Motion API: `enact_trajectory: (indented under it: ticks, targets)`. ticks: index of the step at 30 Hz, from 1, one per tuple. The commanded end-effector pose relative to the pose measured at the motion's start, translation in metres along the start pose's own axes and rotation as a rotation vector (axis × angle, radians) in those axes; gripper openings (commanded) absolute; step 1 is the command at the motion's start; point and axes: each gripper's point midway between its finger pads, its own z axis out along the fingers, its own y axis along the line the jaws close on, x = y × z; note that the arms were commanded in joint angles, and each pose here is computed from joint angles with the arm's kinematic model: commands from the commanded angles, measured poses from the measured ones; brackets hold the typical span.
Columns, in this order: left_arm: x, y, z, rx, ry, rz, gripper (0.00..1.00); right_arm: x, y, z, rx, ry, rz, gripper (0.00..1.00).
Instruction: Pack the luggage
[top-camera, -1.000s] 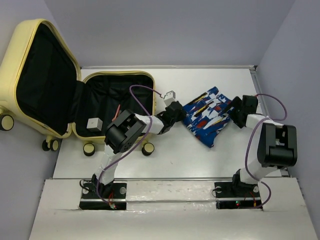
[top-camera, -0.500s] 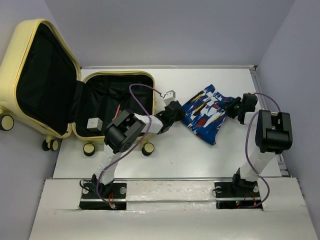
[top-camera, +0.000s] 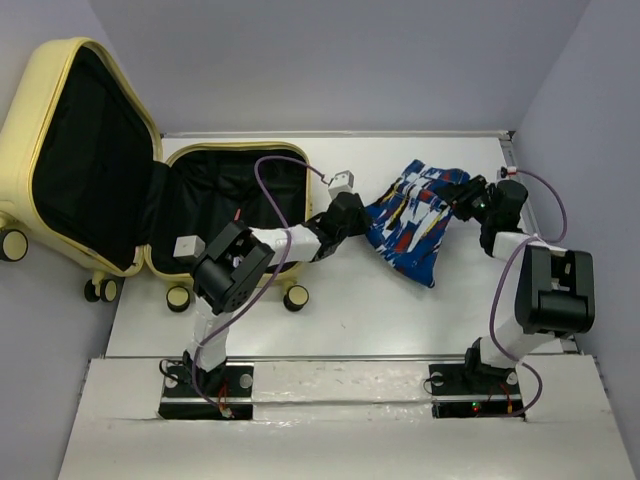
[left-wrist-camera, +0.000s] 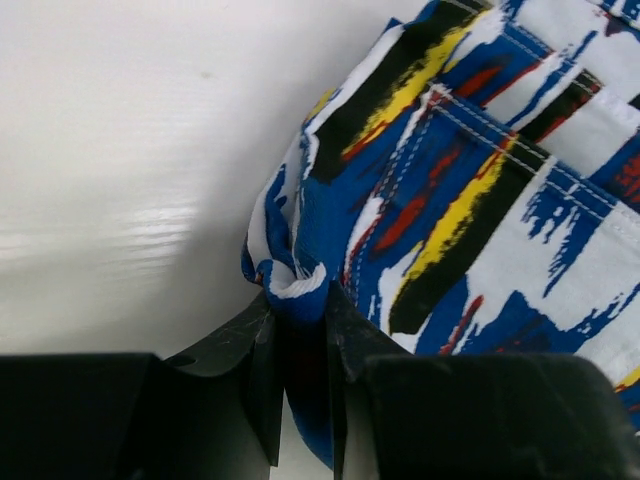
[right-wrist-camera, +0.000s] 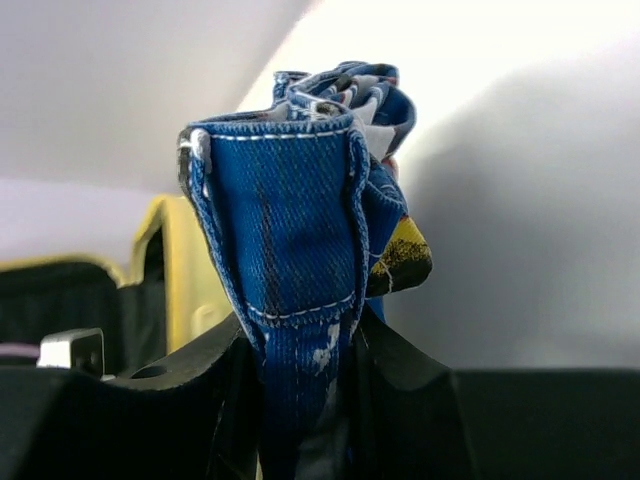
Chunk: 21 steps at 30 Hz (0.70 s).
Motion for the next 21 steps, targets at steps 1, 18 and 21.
enact_trajectory:
  ticks: [1, 18, 21]
  targets:
    - [-0.113, -0.102, -0.055, 0.245, -0.197, -0.004, 0.06, -0.011, 0.103, -0.022, -0.263, 0.026, -0.131, 0.07]
    - [-0.290, 0.104, -0.272, -0.247, -0.646, -0.128, 0.06, 0.140, 0.340, 0.061, -0.623, 0.347, -0.238, 0.07]
    - [-0.292, 0.142, -0.308, -0.396, -0.709, -0.132, 0.71, 0.203, 0.344, 0.095, -0.599, 0.453, -0.273, 0.35]
